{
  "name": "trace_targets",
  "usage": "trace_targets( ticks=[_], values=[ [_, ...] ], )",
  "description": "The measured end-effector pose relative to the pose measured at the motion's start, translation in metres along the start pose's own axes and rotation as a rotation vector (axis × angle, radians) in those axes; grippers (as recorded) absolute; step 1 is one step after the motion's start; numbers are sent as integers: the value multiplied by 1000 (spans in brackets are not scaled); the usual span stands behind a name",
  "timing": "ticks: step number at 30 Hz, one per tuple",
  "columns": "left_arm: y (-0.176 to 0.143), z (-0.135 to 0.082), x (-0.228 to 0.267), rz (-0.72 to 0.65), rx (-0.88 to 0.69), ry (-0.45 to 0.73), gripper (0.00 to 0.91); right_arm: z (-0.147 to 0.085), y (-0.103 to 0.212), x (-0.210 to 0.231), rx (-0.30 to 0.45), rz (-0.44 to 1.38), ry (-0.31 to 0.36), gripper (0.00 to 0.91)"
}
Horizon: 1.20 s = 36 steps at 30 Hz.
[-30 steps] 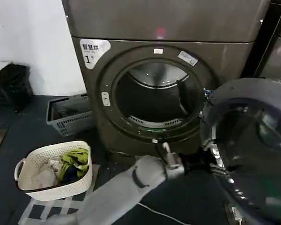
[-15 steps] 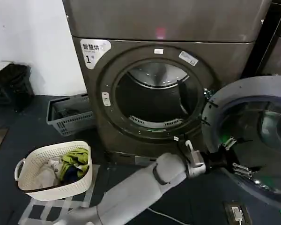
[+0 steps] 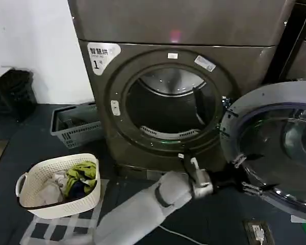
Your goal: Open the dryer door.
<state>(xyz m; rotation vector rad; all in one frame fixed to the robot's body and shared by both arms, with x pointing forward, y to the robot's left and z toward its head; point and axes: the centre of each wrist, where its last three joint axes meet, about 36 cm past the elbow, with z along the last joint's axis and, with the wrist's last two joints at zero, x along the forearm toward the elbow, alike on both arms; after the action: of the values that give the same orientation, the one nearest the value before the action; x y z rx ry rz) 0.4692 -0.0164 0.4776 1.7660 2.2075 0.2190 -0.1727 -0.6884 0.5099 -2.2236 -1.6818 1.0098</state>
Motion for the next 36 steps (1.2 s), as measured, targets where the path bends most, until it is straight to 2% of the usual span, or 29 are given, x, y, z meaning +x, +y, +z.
trace_targets(
  ticks=[4, 11, 14, 23, 30, 36],
  values=[
    [2, 2, 34, -32, -130, 42, 907, -2, -2, -7, -12, 5, 6, 907],
    [17, 1, 111, -10, -360, 237, 907, -2, -3, -18, -13, -58, -20, 907],
    [27, -6, 144, -2, -446, 302, 907, -3, 1, -20, -28, -74, -30, 907],
    [57, -38, 252, 36, -808, 520, 907, -13, 22, -13, -143, -138, -1, 907],
    [77, -60, 343, 196, -1078, 648, 907, -25, 38, -8, -184, -178, -29, 907],
    [102, -80, 404, 455, -1293, 733, 907, -31, 53, -1, -253, -209, -55, 907]
  ],
)
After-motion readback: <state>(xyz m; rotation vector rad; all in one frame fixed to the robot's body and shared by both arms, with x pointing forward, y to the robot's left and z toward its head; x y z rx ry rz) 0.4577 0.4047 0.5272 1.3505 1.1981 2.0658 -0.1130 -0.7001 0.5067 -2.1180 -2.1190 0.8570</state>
